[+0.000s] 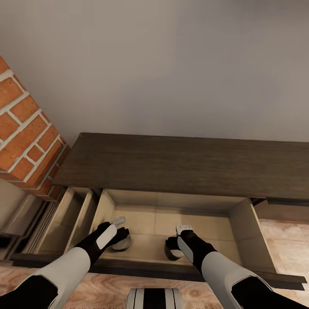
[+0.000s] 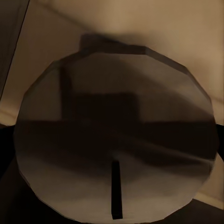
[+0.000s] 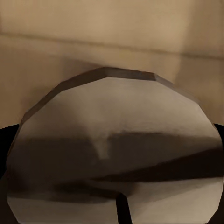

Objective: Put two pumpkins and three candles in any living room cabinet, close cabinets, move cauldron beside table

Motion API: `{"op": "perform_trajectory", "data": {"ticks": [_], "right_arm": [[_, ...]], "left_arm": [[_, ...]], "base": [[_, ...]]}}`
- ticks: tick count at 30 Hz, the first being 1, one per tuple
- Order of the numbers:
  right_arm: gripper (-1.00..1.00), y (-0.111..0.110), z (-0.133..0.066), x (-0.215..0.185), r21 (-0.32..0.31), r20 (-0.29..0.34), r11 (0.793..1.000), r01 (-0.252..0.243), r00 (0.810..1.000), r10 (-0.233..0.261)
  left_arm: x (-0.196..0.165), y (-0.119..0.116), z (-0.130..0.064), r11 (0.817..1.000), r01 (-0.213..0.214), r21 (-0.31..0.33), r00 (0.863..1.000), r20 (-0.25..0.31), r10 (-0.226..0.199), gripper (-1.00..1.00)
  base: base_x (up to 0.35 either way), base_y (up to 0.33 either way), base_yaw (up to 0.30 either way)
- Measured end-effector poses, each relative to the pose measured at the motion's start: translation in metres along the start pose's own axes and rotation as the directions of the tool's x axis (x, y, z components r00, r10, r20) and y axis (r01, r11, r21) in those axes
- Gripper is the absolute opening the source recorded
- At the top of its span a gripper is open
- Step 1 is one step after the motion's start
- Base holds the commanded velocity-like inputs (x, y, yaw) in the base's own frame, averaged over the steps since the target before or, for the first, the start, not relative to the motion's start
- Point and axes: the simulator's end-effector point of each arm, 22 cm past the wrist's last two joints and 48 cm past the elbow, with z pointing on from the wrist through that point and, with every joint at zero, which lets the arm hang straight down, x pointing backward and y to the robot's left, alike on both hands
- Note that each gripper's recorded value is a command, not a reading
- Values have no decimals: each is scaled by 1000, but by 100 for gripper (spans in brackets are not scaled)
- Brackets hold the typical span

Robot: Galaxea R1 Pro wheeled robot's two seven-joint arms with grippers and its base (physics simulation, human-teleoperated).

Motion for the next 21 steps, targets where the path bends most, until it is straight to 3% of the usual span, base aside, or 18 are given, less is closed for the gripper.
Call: {"op": "perform_trajectory", "data": {"ticks": [15, 16, 21], "right_arm": [[-100, 0, 7, 3, -4, 12, 1000, -15, 1000, 15], [-100, 0, 7, 3, -4, 15, 1000, -18, 1000, 18], [-100, -1, 8, 4, -4, 17, 1000, -22, 1000, 22]], "left_arm": [[3, 1, 5, 1000, 7, 1, 1000, -8, -7, -100], [3, 1, 5, 1000, 7, 0, 1000, -9, -7, 100], [5, 3, 6, 1000, 3, -5, 1000, -13, -3, 100]], "base": [[0, 0, 2], [0, 0, 0], [0, 0, 0]]}}
